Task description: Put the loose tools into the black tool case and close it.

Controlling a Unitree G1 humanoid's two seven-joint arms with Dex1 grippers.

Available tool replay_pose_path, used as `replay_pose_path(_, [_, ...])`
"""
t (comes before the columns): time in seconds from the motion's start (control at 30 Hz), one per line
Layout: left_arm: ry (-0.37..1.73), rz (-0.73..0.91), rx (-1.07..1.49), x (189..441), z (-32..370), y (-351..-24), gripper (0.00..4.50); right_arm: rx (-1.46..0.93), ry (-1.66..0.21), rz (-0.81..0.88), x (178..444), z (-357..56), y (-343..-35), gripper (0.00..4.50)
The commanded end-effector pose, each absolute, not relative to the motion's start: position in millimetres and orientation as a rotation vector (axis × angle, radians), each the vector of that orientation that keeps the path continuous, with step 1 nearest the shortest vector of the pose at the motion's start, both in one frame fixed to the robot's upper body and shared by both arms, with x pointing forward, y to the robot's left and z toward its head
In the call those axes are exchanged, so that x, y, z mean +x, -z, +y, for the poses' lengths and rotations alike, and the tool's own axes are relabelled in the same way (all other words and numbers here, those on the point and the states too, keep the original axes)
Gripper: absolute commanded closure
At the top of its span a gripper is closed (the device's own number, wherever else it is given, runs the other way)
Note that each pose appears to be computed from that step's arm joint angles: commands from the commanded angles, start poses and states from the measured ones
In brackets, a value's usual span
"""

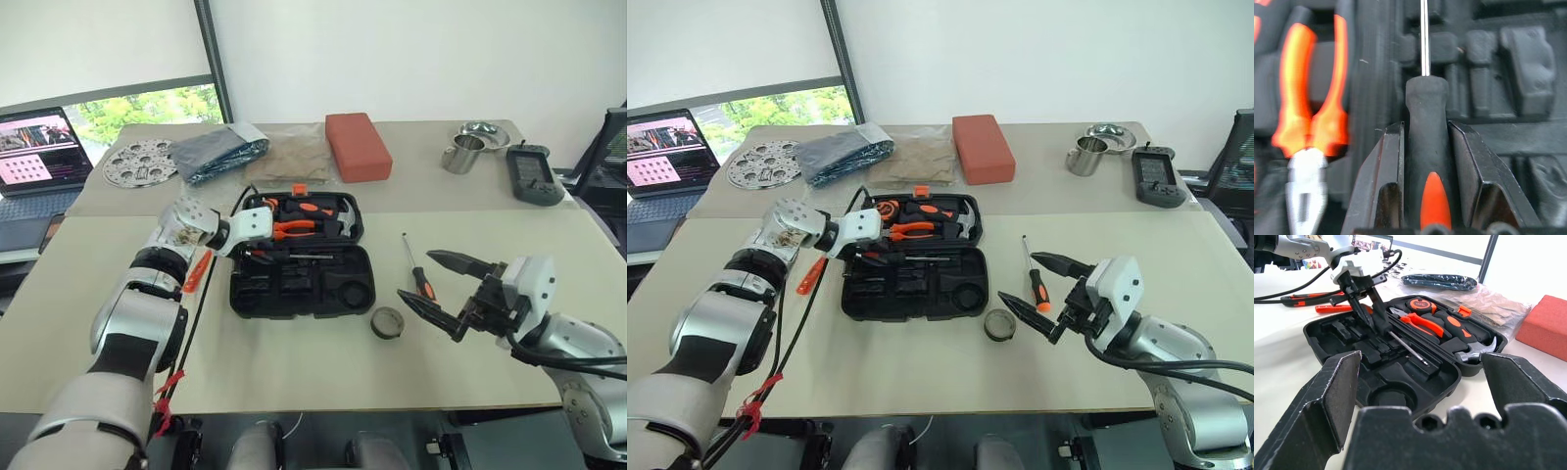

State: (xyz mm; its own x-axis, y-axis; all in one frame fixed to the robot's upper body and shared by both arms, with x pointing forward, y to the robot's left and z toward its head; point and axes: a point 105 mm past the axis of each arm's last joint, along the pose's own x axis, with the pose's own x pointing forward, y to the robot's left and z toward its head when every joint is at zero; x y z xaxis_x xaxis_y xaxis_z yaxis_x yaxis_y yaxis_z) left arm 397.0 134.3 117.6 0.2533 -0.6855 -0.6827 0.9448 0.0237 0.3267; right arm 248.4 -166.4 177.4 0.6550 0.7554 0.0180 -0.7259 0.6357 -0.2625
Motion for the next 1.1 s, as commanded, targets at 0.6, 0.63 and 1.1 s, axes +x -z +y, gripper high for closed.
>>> replay_pose_path(0.6, [1.202, 0.48, 0.944, 411.7, 129.2, -116.7, 3.61, -0.28, -0.857, -0.189, 245.1, -161.0, -188.8, 0.0])
replay_pose_path(0.63, [1.2, 0.484, 0.946, 411.6, 129.7, -116.3, 3.61, -0.28, -0.857, -0.189, 245.0, -160.9, -188.7, 0.0])
replay_pose_path(1.1, [1.173, 0.419, 0.973, 416.3, 124.4, -124.2, 1.77, -0.275, -0.856, -0.192, 244.4, -159.0, -184.8, 0.0])
